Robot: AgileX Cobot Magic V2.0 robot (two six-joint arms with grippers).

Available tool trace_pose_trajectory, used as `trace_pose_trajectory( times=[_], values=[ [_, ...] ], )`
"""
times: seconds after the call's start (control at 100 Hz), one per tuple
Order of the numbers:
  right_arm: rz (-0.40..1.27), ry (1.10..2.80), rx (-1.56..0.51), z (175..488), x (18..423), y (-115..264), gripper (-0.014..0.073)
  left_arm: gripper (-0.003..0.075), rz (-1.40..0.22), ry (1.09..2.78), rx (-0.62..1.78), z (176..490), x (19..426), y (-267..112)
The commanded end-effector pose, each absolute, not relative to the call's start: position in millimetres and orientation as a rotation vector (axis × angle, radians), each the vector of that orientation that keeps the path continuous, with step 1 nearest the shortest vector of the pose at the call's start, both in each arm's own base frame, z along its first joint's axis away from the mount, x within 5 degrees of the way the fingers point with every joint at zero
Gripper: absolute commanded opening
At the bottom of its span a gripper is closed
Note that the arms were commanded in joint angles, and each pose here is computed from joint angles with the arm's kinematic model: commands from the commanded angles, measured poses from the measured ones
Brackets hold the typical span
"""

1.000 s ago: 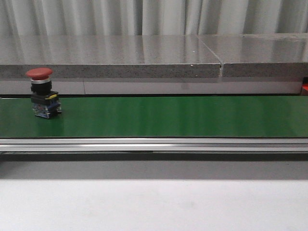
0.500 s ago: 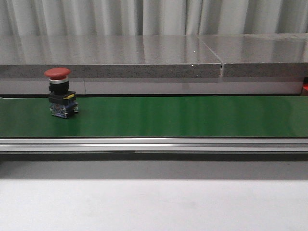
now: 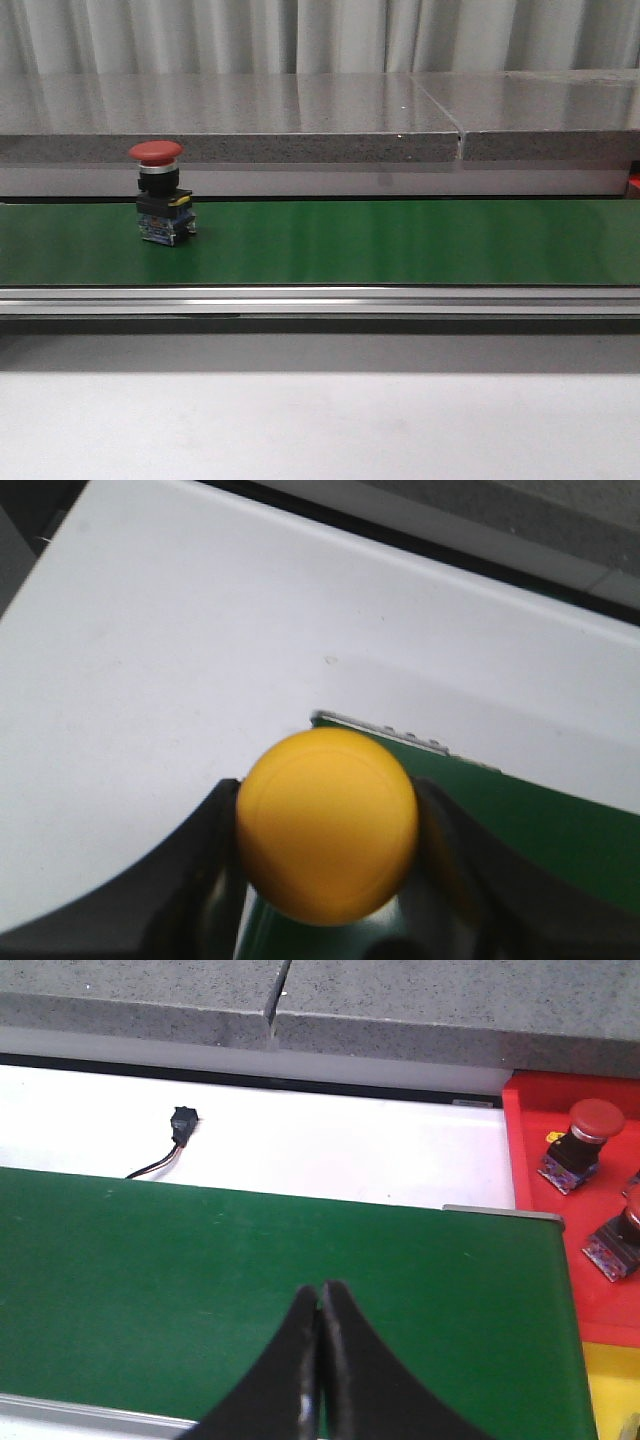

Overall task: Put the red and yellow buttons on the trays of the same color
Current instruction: 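Grasp the yellow-capped button from the table with the left gripper, then set the yellow button on the belt behind the red one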

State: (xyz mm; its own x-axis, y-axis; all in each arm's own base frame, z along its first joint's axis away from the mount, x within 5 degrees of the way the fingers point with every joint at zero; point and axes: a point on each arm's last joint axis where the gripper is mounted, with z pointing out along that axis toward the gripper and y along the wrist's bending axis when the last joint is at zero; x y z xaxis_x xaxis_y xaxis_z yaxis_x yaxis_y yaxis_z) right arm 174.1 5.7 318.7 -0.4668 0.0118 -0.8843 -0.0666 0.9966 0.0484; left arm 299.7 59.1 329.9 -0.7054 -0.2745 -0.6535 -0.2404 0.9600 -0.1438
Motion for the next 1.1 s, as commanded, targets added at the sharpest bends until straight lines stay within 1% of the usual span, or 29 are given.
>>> trace_pose_trajectory(
  times=[0.0, 0.22, 0.54, 0.68, 0.73, 0.8, 0.84, 0.85, 0.87, 0.88, 0.89, 0.92, 0.94, 0.95, 0.97, 0.99, 1.01, 1.09],
  values=[
    [0.076, 1.953, -0.032, 336, 175, 5, -0.0066, 0.0075, -0.081, 2.288, -0.31, 345, 294, 45],
    [0.076, 1.953, -0.032, 336, 175, 5, -0.0066, 0.0075, -0.123, 2.346, -0.223, 322, 302, 20],
    [0.076, 1.953, -0.032, 336, 175, 5, -0.0066, 0.0075, -0.129, 2.473, -0.229, 275, 330, 18],
    [0.076, 1.953, -0.032, 336, 175, 5, -0.0066, 0.0088, -0.13, 2.503, -0.232, 267, 333, 18],
    [0.076, 1.953, -0.032, 336, 175, 5, -0.0066, 0.0128, -0.13, 2.504, -0.232, 267, 333, 18],
    [0.076, 1.953, -0.032, 336, 175, 5, -0.0066, 0.0241, -0.128, 2.504, -0.219, 268, 333, 18],
    [0.076, 1.953, -0.032, 336, 175, 5, -0.0066, 0.0342, -0.128, 2.506, -0.205, 268, 333, 16],
    [0.076, 1.953, -0.032, 336, 175, 5, -0.0066, 0.0381, -0.126, 2.506, -0.193, 268, 334, 15],
    [0.076, 1.953, -0.032, 336, 175, 5, -0.0066, 0.042, -0.125, 2.508, -0.182, 267, 334, 14],
    [0.076, 1.953, -0.032, 336, 175, 5, -0.0066, 0.0461, -0.127, 2.508, -0.176, 267, 334, 13],
    [0.076, 1.953, -0.032, 336, 175, 5, -0.0066, 0.0481, -0.127, 2.508, -0.174, 267, 334, 12],
    [0.076, 1.953, -0.032, 336, 175, 5, -0.0066, 0.0578, -0.13, 2.509, -0.167, 267, 334, 10],
    [0.076, 1.953, -0.032, 336, 175, 5, -0.0066, 0.0613, -0.132, 2.51, -0.159, 267, 334, 8],
    [0.076, 1.953, -0.032, 336, 175, 5, -0.0066, 0.0645, -0.135, 2.508, -0.156, 268, 334, 7],
    [0.076, 1.953, -0.032, 336, 175, 5, -0.0066, 0.0687, -0.138, 2.509, -0.148, 268, 334, 5],
    [0.076, 1.953, -0.032, 336, 175, 5, -0.0066, 0.0718, -0.139, 2.509, -0.143, 268, 334, 3],
    [0.076, 1.953, -0.032, 336, 175, 5, -0.0066, 0.0722, -0.142, 2.508, -0.135, 268, 334, 1],
    [0.076, 1.953, -0.032, 336, 175, 5, -0.0066, 0.0662, -0.149, 2.504, -0.092, 269, 335, -8]
  ],
)
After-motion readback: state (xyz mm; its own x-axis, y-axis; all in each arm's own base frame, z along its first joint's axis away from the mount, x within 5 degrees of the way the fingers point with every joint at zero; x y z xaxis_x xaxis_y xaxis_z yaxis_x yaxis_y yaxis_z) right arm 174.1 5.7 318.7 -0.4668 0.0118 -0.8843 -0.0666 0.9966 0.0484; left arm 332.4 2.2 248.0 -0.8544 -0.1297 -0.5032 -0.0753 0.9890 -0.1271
